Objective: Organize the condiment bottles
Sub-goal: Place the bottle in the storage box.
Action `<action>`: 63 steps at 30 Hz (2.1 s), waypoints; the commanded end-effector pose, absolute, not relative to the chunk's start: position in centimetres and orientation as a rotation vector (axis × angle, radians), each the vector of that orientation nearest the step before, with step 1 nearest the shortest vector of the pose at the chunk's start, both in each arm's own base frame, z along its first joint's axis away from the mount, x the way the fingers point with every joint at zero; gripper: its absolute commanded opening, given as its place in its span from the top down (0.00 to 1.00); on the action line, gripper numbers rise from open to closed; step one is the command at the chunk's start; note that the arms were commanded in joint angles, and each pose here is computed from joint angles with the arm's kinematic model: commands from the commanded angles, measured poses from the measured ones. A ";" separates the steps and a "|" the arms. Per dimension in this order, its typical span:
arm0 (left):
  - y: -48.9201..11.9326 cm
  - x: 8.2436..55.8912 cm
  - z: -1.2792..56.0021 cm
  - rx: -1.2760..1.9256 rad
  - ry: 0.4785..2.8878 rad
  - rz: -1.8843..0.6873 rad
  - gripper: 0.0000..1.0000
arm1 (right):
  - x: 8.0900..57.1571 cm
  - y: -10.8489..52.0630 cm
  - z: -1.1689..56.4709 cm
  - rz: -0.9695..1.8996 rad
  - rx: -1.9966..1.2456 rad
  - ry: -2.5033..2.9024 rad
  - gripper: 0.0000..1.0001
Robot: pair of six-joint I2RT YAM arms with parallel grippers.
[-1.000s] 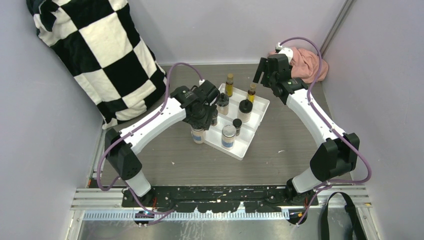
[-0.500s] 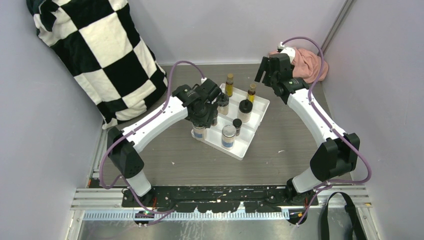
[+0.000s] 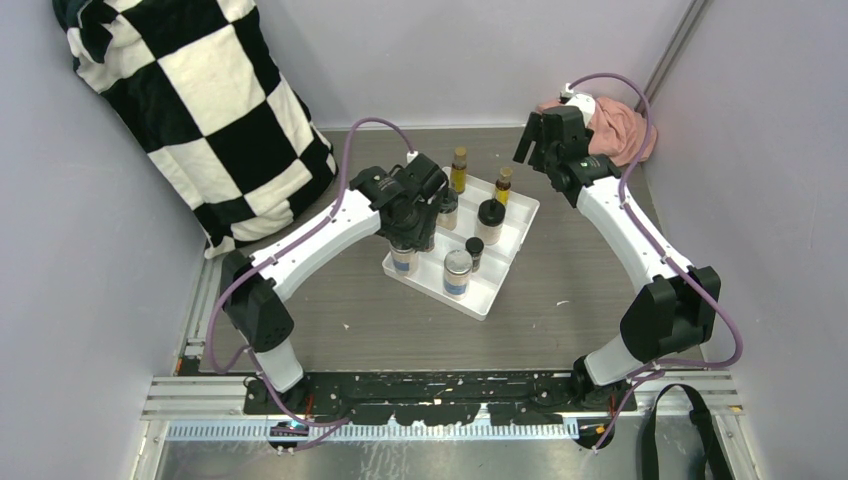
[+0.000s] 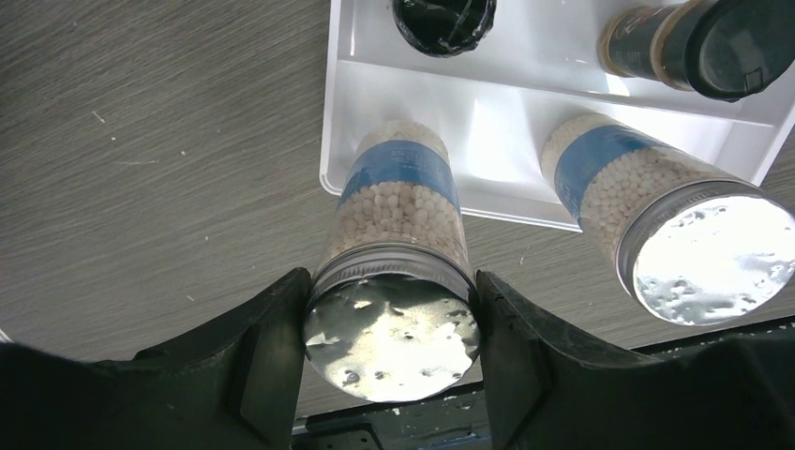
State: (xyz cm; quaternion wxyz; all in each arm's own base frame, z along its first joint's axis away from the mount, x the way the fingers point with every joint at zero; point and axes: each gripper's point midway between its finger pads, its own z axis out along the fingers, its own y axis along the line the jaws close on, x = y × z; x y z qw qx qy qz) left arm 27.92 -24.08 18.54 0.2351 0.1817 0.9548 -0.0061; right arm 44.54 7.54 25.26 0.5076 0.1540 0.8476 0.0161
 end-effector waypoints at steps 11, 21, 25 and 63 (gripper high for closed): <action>-25.4 30.3 19.3 0.492 2.539 -0.051 1.00 | 45.3 6.4 27.1 0.049 0.424 1.960 0.18; -25.6 30.4 18.1 0.493 2.550 -0.072 1.00 | 45.5 6.3 26.7 0.048 0.427 1.967 0.18; -25.7 30.3 17.7 0.497 2.558 -0.080 1.00 | 45.3 6.2 26.6 0.046 0.429 1.967 0.18; -26.0 30.4 15.2 0.519 2.596 -0.060 1.00 | 45.5 6.0 26.2 0.045 0.433 1.971 0.18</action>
